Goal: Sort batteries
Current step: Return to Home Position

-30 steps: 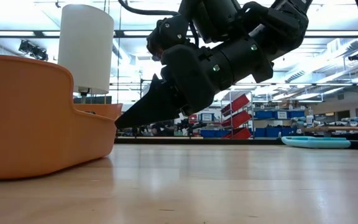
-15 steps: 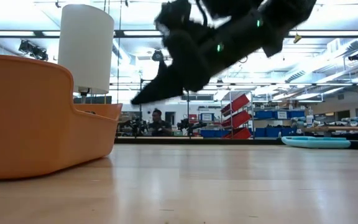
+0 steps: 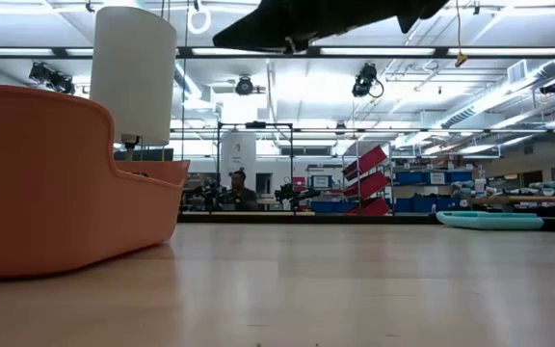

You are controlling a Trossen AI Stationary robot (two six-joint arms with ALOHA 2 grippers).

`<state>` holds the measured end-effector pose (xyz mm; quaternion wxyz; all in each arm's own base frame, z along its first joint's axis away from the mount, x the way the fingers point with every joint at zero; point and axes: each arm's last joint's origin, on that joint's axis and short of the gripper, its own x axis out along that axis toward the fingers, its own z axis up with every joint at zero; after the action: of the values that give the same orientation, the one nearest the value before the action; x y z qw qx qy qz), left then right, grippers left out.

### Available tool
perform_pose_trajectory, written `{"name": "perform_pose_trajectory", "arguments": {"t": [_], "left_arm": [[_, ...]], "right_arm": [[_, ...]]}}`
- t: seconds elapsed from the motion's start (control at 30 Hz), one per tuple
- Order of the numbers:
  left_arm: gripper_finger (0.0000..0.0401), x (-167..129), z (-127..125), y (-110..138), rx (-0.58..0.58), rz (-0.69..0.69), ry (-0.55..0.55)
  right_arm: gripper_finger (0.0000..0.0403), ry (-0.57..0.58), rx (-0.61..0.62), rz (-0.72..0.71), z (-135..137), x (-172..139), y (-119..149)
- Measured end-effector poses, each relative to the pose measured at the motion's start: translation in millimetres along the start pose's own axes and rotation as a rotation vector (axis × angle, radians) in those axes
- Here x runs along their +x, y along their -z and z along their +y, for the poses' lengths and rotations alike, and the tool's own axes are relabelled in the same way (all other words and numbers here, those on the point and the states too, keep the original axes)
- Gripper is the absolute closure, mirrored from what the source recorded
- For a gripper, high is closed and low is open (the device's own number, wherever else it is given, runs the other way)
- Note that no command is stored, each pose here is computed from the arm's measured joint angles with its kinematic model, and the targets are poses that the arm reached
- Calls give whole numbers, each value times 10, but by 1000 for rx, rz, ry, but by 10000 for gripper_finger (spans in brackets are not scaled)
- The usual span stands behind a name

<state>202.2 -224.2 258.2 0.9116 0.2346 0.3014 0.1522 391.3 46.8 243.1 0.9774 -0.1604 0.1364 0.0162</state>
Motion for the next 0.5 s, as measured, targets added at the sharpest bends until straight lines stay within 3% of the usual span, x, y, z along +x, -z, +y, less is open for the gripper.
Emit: {"name": "perform_pose_trajectory", "arguments": {"t": [0.3,0.5], "left_arm": [[401,243,111,74,116,16,-143],[401,259,276,103,78,-12,-136]], "right_arm": [[403,33,-68,-9,-51,-54,-58],[403,54,-90,-141,-101,-380,-433]]}}
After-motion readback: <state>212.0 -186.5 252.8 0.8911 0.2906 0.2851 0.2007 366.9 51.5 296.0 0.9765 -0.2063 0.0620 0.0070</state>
